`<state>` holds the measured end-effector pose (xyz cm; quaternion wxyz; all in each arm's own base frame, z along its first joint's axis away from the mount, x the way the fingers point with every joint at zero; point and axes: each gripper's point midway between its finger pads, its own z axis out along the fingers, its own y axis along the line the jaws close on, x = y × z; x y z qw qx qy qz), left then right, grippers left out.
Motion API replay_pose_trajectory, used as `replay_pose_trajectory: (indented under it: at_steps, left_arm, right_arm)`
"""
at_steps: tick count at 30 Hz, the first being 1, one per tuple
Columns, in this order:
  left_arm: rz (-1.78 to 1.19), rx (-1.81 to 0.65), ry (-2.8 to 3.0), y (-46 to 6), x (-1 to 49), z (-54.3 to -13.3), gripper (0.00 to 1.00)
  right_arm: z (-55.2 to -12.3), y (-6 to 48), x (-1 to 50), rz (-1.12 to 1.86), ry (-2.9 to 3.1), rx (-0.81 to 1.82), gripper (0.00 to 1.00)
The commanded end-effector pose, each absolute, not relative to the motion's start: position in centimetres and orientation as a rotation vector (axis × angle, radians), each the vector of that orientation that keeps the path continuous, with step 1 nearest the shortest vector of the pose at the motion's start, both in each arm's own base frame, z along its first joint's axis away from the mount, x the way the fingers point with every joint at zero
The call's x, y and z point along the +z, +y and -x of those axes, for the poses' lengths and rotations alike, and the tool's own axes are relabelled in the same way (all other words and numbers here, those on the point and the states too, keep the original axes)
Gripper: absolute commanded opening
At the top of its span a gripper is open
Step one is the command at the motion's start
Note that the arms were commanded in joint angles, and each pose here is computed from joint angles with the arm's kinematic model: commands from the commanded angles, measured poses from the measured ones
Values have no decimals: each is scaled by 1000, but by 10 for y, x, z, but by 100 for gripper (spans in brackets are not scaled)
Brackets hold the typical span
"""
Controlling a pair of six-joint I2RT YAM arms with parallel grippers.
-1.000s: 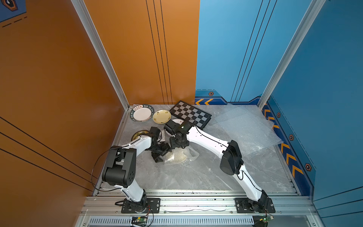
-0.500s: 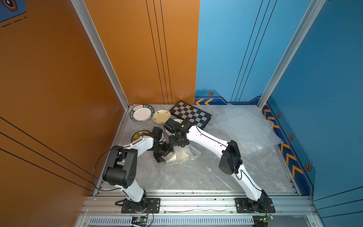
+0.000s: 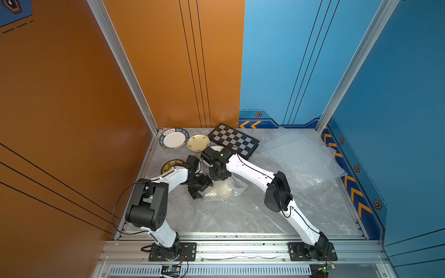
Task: Unpack dinner plates from bubble wrap
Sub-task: Unwrap the bubble wrap at the center of the board.
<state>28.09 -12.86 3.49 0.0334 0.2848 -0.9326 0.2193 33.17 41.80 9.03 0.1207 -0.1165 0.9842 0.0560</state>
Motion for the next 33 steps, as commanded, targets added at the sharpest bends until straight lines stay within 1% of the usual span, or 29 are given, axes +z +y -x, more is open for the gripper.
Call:
replay_pose_trajectory:
  at_steps: [1,5,10,15,18,22,24,29,33]
  left_arm:
    - [-871,659,-2886,-122,34,-279,83]
    - [-876,673,-2892,-120,39,-280,82]
    - [-796,717,-3056,-109,81,-283,82]
    - [-713,835,-3196,-108,121,-262,82]
    - [-683,910,-3221,-114,131,-245,79]
    - [-680,933,-3190,-118,121,-223,73]
    - [-665,924,-3169,-123,111,-216,72]
    - [-709,976,-3125,-135,93,-220,72]
    - [-781,1058,-3074,-144,83,-233,79]
  right_arm:
    - [-329,410,107,335,2860,134,0]
    - [-326,408,115,327,2857,149,0]
    - [-328,408,118,297,2869,185,0]
    - [-331,409,121,269,2873,220,0]
    - [-332,411,123,253,2876,246,0]
    - [-333,413,122,238,2885,279,0]
    - [-334,415,121,233,2889,293,0]
    - [-331,417,121,238,2892,307,0]
    - [-327,420,119,259,2900,310,0]
